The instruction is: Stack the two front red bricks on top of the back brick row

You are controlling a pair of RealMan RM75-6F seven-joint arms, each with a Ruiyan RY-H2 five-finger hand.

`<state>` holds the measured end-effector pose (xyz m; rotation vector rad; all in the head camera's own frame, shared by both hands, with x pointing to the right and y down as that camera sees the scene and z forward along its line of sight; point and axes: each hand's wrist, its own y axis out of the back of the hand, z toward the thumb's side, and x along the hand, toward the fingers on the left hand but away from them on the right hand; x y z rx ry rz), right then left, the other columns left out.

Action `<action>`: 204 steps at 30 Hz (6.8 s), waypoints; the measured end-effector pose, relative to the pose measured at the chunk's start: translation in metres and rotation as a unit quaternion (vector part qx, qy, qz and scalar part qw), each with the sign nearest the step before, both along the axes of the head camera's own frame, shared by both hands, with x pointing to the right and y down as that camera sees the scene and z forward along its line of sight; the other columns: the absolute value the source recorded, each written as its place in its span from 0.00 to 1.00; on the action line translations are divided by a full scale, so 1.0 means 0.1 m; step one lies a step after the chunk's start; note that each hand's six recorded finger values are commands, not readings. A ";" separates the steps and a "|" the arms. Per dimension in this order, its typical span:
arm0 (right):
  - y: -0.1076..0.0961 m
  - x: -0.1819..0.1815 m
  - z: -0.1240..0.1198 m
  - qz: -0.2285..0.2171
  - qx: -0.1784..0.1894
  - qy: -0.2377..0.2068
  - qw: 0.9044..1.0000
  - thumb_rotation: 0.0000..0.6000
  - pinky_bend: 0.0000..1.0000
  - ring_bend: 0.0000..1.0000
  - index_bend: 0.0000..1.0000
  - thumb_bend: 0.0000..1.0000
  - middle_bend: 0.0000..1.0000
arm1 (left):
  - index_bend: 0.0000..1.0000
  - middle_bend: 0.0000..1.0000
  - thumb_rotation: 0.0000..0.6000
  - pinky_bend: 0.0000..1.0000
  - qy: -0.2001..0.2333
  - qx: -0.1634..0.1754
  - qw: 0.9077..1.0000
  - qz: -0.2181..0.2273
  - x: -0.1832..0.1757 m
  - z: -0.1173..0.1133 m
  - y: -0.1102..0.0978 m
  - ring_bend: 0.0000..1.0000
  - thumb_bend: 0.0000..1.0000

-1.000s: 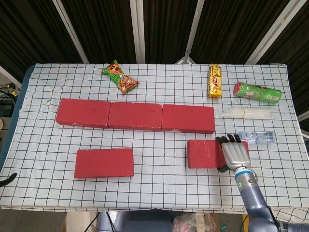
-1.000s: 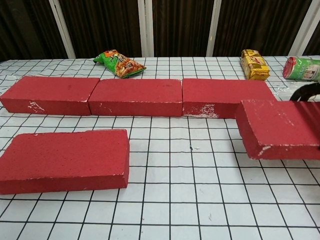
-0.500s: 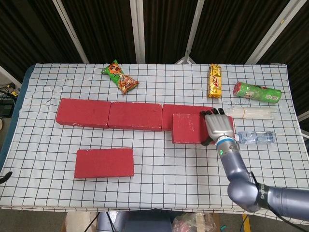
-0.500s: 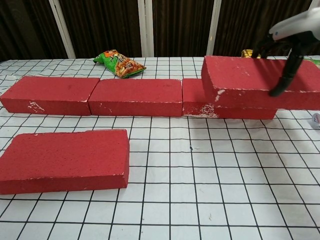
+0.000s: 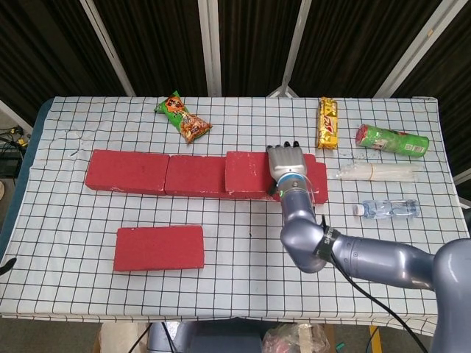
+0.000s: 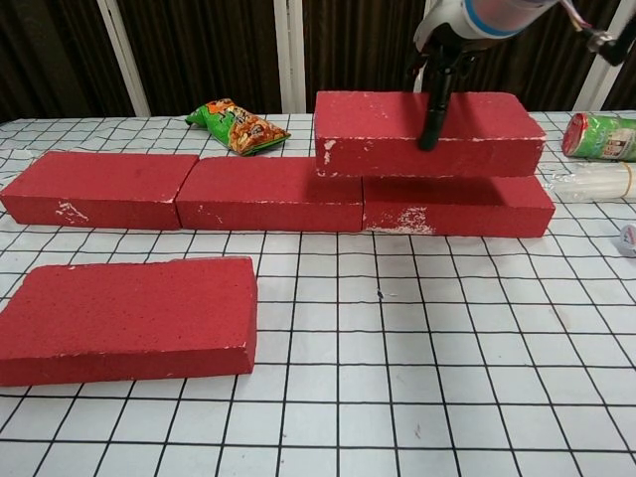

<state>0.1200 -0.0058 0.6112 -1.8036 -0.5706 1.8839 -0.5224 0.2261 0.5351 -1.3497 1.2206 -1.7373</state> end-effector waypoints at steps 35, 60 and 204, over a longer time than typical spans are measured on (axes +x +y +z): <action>-0.16 -0.54 0.52 0.016 -0.037 0.003 0.999 1.00 0.00 0.09 0.31 0.13 0.28 | 0.05 0.00 1.00 0.01 -0.016 0.014 0.999 -0.035 -0.19 -0.07 -0.02 0.00 0.00; -0.17 -0.49 0.54 0.027 -0.039 0.000 0.999 1.00 0.00 0.07 0.31 0.13 0.27 | 0.05 0.00 1.00 0.01 -0.018 0.015 0.999 -0.038 -0.20 -0.09 0.00 0.00 0.00; 2.61 2.59 -0.40 0.026 0.209 -0.045 0.977 1.00 0.00 0.00 0.04 0.13 0.00 | 0.00 0.00 1.00 0.00 0.125 -0.216 0.951 0.184 2.09 0.84 -0.26 0.00 0.00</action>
